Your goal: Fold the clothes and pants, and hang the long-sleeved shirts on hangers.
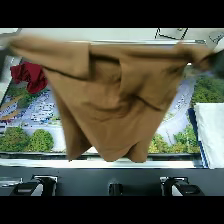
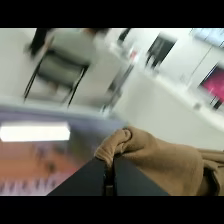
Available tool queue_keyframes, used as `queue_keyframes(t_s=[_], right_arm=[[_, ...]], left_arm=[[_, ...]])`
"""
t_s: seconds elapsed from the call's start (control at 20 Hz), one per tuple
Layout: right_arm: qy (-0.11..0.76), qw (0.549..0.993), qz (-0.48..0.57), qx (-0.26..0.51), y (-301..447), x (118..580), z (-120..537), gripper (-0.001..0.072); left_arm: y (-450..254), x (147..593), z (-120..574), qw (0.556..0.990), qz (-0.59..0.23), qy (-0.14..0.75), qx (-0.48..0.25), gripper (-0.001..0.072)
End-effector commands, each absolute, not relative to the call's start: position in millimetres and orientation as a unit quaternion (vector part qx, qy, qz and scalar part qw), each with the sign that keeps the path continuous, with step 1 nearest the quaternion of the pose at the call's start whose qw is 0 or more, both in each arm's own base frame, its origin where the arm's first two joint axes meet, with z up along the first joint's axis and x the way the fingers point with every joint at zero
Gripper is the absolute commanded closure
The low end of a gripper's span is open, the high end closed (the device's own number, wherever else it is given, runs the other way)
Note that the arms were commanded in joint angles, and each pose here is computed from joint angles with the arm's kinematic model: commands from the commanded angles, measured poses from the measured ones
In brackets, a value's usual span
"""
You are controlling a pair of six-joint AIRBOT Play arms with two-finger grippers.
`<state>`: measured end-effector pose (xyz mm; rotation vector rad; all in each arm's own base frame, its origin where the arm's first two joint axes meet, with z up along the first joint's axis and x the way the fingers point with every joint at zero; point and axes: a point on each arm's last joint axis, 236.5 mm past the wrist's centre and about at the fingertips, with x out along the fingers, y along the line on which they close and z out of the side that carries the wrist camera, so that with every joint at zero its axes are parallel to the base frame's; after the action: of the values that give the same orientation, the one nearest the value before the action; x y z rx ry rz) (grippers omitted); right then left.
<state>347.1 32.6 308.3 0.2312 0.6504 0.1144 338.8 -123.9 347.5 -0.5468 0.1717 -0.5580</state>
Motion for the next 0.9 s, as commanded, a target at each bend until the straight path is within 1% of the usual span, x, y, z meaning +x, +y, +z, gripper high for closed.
queue_keyframes(t_s=[0.0,0.05,0.15,0.25,0.3,0.35,0.4,0.45,0.5,0.55,0.6,0.65,0.7,0.75,0.8,0.85], right_arm=[[0.474,0.864,0.052,0.164,41.9,399.3,173.7,0.0660],[0.495,0.841,0.060,0.208,54.7,420.2,137.4,0.0661],[0.545,0.780,0.087,0.294,87.3,441.2,78.4,0.0660],[0.603,0.698,0.117,0.368,121.2,442.5,33.7,0.0660],[0.621,0.668,0.126,0.390,131.6,440.9,20.7,0.0660],[0.631,0.650,0.129,0.403,136.9,440.6,11.1,0.0660],[0.633,0.646,0.127,0.408,137.2,442.3,5.7,0.0659],[0.624,0.658,0.120,0.403,131.3,448.0,4.2,0.0649],[0.615,0.670,0.125,0.396,124.7,452.3,9.3,0.0497],[0.607,0.683,0.135,0.383,111.5,455.1,18.8,0.0189],[0.604,0.695,0.145,0.361,94.1,452.8,28.4,0.0031],[0.612,0.703,0.133,0.336,65.5,444.3,32.9,0.0031],[0.629,0.702,0.102,0.318,32.9,429.0,30.8,0.0032],[0.652,0.693,0.057,0.301,-4.1,409.2,23.4,0.0035],[0.678,0.675,0.013,0.292,-33.5,386.4,12.9,0.0041],[0.699,0.653,-0.010,0.293,-47.9,366.1,1.9,0.0041]], left_arm=[[-136.5,389.1,174.4,0.883,-0.223,0.279,-0.304,0.0683],[-140.1,402.3,132.9,0.872,-0.203,0.315,-0.315,0.0683],[-156.5,418.7,60.2,0.842,-0.182,0.387,-0.329,0.0682],[-181.2,423.5,11.4,0.788,-0.172,0.441,-0.393,0.0681],[-191.3,423.8,-4.0,0.763,-0.167,0.459,-0.424,0.0681],[-200.2,422.2,-15.7,0.738,-0.165,0.474,-0.450,0.0681],[-206.2,419.9,-20.8,0.723,-0.170,0.483,-0.463,0.0681],[-208.1,418.6,-20.6,0.720,-0.181,0.485,-0.461,0.0674],[-206.1,418.6,-14.3,0.729,-0.203,0.480,-0.443,0.0541],[-200.7,419.0,-4.0,0.728,-0.223,0.477,-0.438,0.0206],[-188.7,418.3,5.5,0.723,-0.238,0.481,-0.435,-0.0001],[-167.5,413.9,8.9,0.723,-0.246,0.496,-0.413,0.0000],[-138.2,405.0,1.5,0.715,-0.222,0.531,-0.397,0.0000],[-108.8,390.6,-12.3,0.702,-0.184,0.573,-0.382,0.0000],[-81.7,371.0,-28.9,0.684,-0.142,0.615,-0.366,0.0000],[-65.9,353.0,-42.7,0.670,-0.117,0.646,-0.347,0.0002]])
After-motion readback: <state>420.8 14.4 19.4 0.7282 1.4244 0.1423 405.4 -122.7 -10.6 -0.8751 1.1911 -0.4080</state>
